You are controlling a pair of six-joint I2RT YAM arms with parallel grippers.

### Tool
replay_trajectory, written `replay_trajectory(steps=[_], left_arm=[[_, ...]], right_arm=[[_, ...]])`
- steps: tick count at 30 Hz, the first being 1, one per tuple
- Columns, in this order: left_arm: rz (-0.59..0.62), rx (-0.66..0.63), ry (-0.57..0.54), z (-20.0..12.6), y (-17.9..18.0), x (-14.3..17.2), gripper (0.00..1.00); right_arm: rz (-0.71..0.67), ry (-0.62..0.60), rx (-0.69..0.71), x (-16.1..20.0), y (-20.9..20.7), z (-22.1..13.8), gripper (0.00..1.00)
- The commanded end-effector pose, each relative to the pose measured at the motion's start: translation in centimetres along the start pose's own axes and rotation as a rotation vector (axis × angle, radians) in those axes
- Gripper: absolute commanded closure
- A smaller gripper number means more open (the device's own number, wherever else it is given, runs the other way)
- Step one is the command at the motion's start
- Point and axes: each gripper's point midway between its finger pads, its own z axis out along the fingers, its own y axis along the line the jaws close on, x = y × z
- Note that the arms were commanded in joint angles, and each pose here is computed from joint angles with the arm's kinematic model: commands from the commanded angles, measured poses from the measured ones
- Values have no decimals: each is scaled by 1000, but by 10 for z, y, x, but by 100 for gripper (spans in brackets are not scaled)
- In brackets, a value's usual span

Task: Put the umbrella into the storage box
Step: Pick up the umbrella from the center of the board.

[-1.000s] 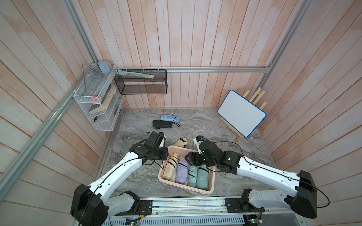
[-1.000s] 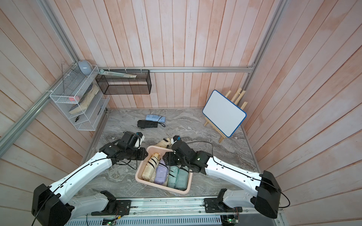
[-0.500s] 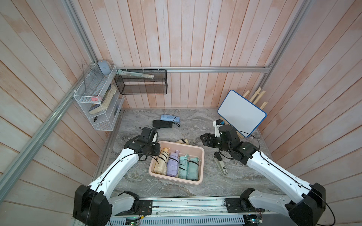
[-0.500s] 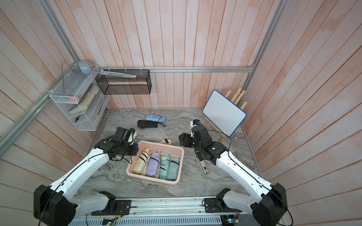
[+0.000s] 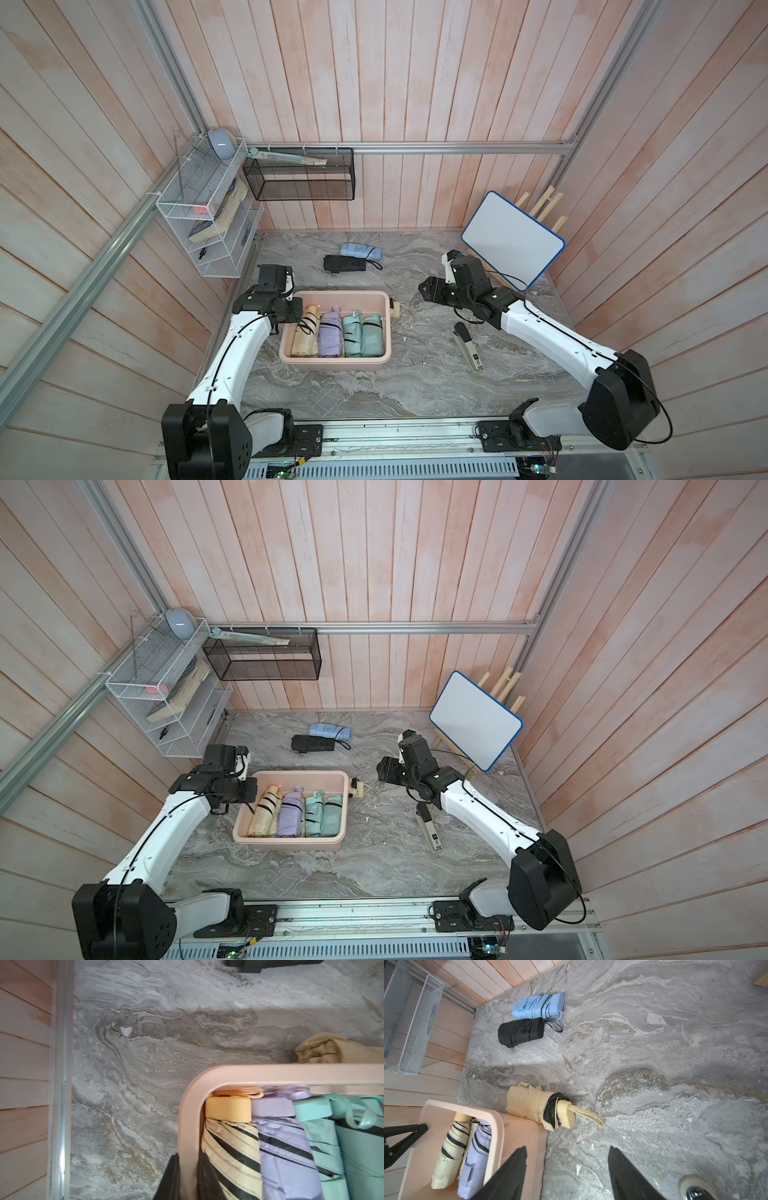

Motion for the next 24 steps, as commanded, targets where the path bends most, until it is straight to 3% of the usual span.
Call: replay_trajectory(steps=[1,4,8,11,13,18,24], left_arm=[[67,-104,-59,-2,22,-20,84],[46,-92,-101,-10,22,-31,67],[-12,-42,-189,-30,15,-49,46],[-66,14,-265,-49,8,-62,38],[-113,58,-313,-60,2,-70,34],[-231,246,-433,-91,-22,-90,33],[-291,394,-552,-116,-39,-100,32]], right_arm=[[-40,6,-32,-5,7,11,32],[-129,33,-46,1,5,27,31],[-363,16,-59,-1,5,44,30],[-539,12,-136,0,18,51,28],[-581,20,-182,3,22,58,27],[-507,114,-349,25,33,76,26],[-500,165,-405,40,26,94,23]])
